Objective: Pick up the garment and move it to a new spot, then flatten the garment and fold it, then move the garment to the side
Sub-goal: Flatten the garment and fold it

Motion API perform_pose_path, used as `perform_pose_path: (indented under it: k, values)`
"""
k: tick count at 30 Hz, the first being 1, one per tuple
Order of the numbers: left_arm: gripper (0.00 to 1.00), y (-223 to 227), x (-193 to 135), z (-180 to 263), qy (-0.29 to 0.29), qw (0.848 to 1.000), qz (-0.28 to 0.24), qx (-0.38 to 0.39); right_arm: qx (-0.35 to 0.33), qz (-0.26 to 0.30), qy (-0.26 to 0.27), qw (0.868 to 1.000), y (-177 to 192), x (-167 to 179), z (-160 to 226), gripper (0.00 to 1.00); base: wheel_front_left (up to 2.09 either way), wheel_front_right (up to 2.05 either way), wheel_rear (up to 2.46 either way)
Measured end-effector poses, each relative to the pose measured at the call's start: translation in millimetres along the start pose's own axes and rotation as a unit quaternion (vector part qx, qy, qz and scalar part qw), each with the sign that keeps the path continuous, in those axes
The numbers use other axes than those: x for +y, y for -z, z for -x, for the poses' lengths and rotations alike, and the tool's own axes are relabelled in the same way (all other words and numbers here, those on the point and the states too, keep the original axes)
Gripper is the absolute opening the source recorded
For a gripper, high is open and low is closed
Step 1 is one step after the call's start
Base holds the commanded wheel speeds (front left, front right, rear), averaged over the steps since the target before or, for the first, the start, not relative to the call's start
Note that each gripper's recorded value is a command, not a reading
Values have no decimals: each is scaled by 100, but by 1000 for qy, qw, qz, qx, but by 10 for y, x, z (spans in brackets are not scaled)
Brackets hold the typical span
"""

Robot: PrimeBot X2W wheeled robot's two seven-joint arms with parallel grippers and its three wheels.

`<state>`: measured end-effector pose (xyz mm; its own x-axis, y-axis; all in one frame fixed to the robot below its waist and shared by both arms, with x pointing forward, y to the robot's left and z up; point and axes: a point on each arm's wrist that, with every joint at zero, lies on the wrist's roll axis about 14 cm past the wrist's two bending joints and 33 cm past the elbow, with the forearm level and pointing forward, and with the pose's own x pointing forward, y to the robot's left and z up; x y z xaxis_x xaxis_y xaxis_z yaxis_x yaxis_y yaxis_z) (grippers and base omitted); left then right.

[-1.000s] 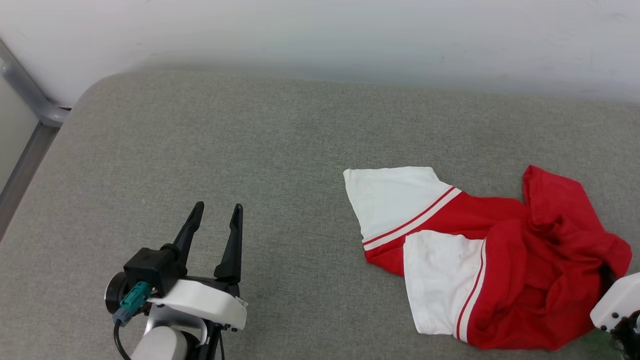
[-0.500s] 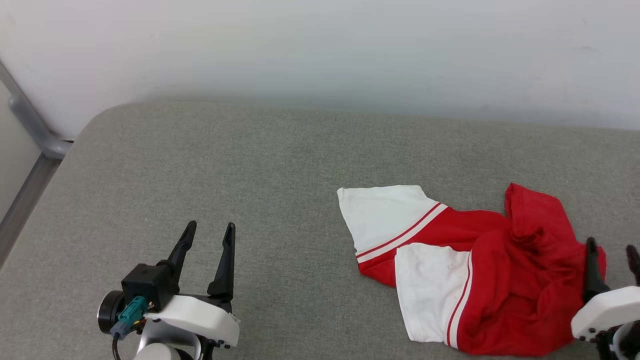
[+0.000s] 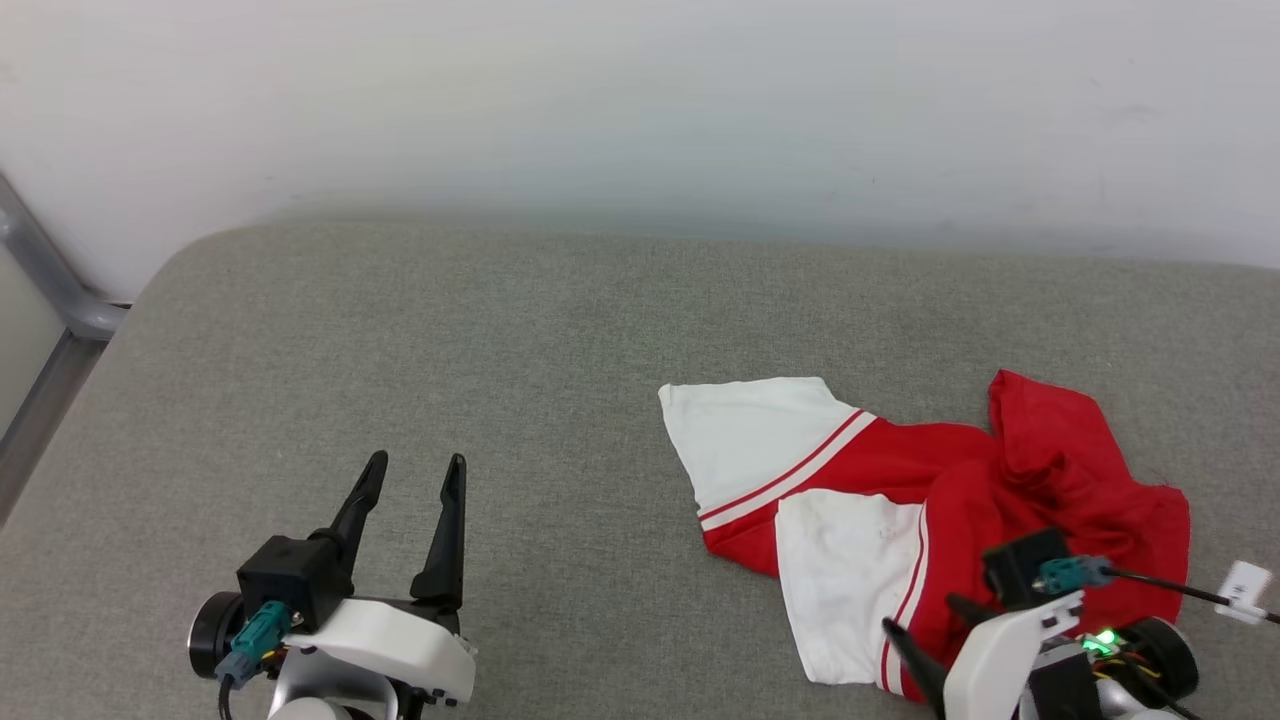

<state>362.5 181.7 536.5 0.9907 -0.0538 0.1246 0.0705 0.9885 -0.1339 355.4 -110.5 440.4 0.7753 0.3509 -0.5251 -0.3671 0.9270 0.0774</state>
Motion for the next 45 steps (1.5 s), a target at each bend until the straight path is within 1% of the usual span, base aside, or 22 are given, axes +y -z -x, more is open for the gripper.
perform_pose_path:
  k: [3,5,9,14,18,19,20,21,22,24,26,28,29,30,34,37,39,42,45]
  values:
    - [100,18,35,-17,-4,1000,0,3,64,21,-49,997,172,239,-11,100,0,0,0]
    - [100,16,47,-43,-6,1000,1,2,103,40,-73,991,282,346,-27,100,0,0,0]
    - [100,41,75,-87,-10,1000,2,4,148,56,-114,981,398,548,-131,100,0,0,0]
    - [100,108,156,-133,-22,1000,3,11,197,71,-135,968,595,613,-310,100,0,0,0]
    - [100,181,234,-138,-32,999,1,20,248,87,-146,954,809,637,-394,100,0,0,0]
    - [100,193,241,-138,-34,999,2,21,258,87,-148,951,844,642,-406,49,0,0,0]
    - [100,204,252,-139,-35,999,2,23,266,90,-150,948,868,649,-417,16,0,0,0]
    - [100,213,263,-139,-37,999,1,24,269,90,-152,947,871,651,-430,0,0,0,0]
    - [100,224,268,-138,-38,999,1,25,270,92,-151,947,868,639,-439,0,0,0,0]
    - [100,234,265,-143,-38,999,2,26,259,91,-145,951,822,591,-457,0,0,0,0]
    - [100,236,254,-146,-36,999,3,26,234,88,-144,957,730,599,-464,0,0,0,0]
    - [100,218,234,-150,-33,999,4,22,190,85,-142,968,547,617,-471,0,0,0,0]
    - [100,210,220,-151,-32,999,5,21,165,81,-143,973,437,644,-468,0,0,0,0]
    - [100,184,166,-149,-24,1000,7,16,78,68,-132,986,4,644,-433,0,0,0,0]
    - [100,140,64,-160,-10,1000,10,9,-23,32,-85,996,-444,408,-272,0,0,0,0]
    - [100,122,-11,-167,0,1000,11,6,-78,-10,-31,996,-653,103,-106,0,0,0,0]
    - [100,105,-61,-181,8,1000,12,3,-96,-44,12,994,-666,-152,14,0,0,0,0]
    - [100,97,-117,-199,17,1000,12,3,-101,-101,93,985,-505,-656,218,0,0,0,0]
    - [100,122,-138,-221,20,1000,13,7,-82,-156,165,971,-186,-1083,387,0,0,0,0]
